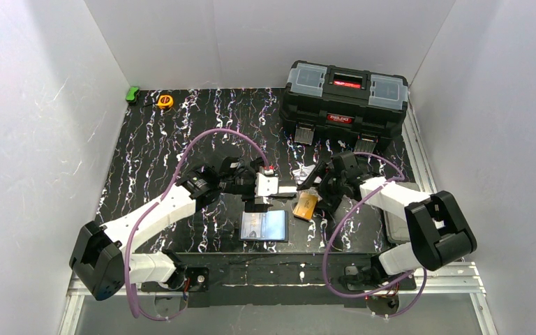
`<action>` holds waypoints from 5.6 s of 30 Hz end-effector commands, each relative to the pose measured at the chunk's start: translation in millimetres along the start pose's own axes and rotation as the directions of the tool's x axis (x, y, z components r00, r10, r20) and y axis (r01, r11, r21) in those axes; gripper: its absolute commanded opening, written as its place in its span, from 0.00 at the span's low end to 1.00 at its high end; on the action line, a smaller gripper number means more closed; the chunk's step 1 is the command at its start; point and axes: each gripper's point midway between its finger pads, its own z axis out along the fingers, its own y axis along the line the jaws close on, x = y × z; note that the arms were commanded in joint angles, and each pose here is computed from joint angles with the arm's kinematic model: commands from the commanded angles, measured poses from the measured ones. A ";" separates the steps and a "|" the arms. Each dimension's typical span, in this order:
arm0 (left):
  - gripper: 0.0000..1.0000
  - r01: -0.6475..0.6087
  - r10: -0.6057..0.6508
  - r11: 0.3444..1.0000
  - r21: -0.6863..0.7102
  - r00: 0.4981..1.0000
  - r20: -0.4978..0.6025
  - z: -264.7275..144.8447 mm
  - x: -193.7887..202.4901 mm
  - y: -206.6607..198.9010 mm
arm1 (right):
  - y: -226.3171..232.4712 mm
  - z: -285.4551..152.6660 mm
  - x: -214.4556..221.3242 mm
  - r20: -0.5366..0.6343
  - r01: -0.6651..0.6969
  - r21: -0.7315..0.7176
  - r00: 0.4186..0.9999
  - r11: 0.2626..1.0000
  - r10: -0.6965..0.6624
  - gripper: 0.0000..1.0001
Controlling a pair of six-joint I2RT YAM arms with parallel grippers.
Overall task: Put the credit cards into the card holder
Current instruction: Move the credit card to the center of the board, then pick up the credit card from the center of the board.
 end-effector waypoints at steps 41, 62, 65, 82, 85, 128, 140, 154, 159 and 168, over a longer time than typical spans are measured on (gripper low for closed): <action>0.61 -0.179 0.179 0.980 0.085 0.984 0.002 141.8 51.5 3.6 | -35.0 -9.8 15.9 0.003 0.020 -0.200 1.000 0.980 -0.020 0.80; 0.62 -0.179 0.179 0.979 0.095 0.984 0.007 152.0 41.3 6.4 | -40.5 -10.8 18.4 0.000 0.022 -0.196 1.000 0.980 -0.023 0.80; 0.62 -0.177 0.177 0.980 0.093 0.984 0.007 153.3 40.8 6.4 | -42.6 -12.0 18.6 0.011 0.019 -0.195 1.000 0.981 -0.018 0.79; 0.63 -0.163 0.165 0.978 0.130 0.986 -0.001 167.7 50.1 -0.2 | -49.9 -15.5 15.8 0.018 -0.005 -0.195 1.000 0.981 0.008 0.74; 0.62 -0.161 0.162 0.977 0.138 0.987 0.002 170.3 50.2 -2.0 | -49.1 -16.8 14.0 0.021 -0.008 -0.203 1.000 0.979 0.012 0.74; 0.63 0.011 -0.006 0.998 0.060 0.998 -0.068 132.4 43.0 15.3 | -42.0 -18.1 13.4 0.014 -0.005 -0.252 1.000 0.968 0.009 0.09; 0.62 0.017 -0.013 0.998 0.065 0.997 -0.070 128.2 39.8 13.5 | -27.9 -33.2 11.8 0.047 0.053 -0.301 0.998 0.952 -0.041 0.05; 0.72 -0.012 0.017 0.994 0.104 0.998 -0.052 118.3 39.0 -0.1 | -7.7 -47.3 12.4 0.071 0.173 -0.374 0.985 0.911 -0.158 0.03; 0.70 -0.036 0.038 0.993 0.112 0.999 -0.021 130.4 39.2 3.6 | -20.4 -41.6 13.7 0.066 0.157 -0.331 0.988 0.931 -0.143 0.04; 0.68 -0.064 0.063 0.989 0.135 0.998 0.011 147.1 38.4 7.4 | -36.7 -32.6 9.1 0.055 0.148 -0.228 0.989 0.962 -0.139 0.52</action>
